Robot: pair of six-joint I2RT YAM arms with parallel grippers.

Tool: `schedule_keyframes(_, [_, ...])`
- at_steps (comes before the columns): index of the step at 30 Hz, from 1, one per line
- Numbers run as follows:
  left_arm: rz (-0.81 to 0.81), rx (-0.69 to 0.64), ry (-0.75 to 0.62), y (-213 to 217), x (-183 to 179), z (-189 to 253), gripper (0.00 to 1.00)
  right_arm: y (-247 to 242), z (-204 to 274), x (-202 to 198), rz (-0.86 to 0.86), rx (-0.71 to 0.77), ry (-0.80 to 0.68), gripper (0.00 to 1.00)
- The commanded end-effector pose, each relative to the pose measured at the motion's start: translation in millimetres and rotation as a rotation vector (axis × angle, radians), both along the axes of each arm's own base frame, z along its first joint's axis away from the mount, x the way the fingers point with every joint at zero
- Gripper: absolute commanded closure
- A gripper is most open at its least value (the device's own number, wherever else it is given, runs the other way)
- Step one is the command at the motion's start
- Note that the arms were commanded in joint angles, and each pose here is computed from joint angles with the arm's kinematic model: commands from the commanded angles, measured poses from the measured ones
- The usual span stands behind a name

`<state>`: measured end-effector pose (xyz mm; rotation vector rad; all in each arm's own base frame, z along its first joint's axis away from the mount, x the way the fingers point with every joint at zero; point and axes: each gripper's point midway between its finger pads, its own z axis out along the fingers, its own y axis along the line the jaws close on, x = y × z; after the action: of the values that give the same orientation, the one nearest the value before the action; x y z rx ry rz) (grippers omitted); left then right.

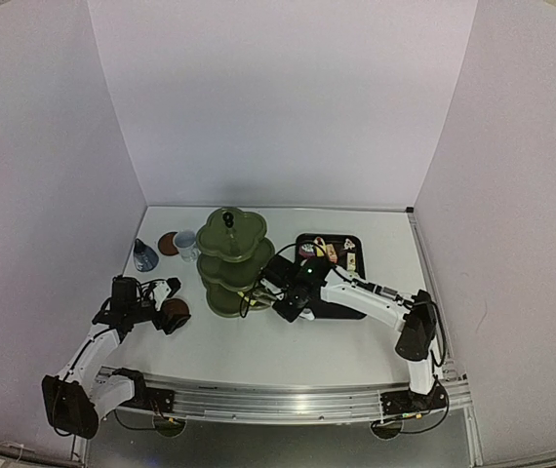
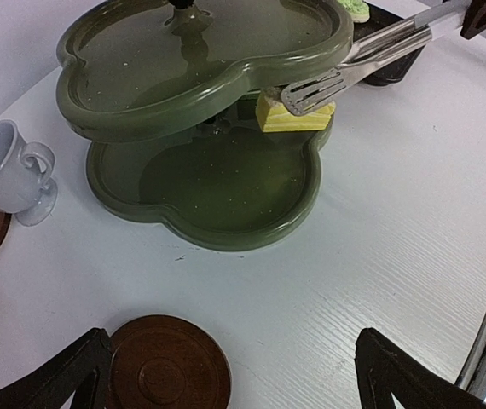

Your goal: Serve the afternoon tea

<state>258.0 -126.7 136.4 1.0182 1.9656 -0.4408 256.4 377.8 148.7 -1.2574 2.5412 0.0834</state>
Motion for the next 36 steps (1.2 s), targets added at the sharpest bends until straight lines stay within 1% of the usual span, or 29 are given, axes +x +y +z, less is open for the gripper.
schedule_keyframes(1, [-0.015, 0.000, -0.055, -2, 3, 7, 0.00, 13, 2, 20, -0.036, 0.028, -0.054, 1.00])
schedule_keyframes(6, [-0.018, 0.001, -0.057, -2, 3, 6, 0.00, 22, -10, 27, -0.053, 0.039, -0.051, 1.00])
schedule_keyframes(11, [-0.013, 0.003, -0.058, -2, 2, 5, 0.00, 21, -22, 30, -0.081, 0.024, -0.039, 0.93])
schedule_keyframes(13, [-0.013, 0.005, -0.056, -1, 1, 4, 0.00, 20, -24, 30, -0.085, 0.024, -0.034, 0.88])
schedule_keyframes(17, [-0.013, 0.007, -0.055, -1, 1, 3, 0.00, 21, -21, 27, -0.089, 0.036, -0.025, 0.75])
schedule_keyframes(20, [-0.013, 0.006, -0.054, -1, 0, 2, 0.00, 20, -17, 26, -0.097, 0.047, -0.023, 0.70])
schedule_keyframes(28, [-0.016, 0.008, -0.053, -1, -1, -1, 0.00, 16, -3, 25, -0.119, 0.071, -0.037, 0.67])
schedule_keyframes(36, [-0.018, 0.021, -0.049, 0, -2, -4, 0.00, -2, 12, 7, -0.130, 0.098, -0.012, 0.68])
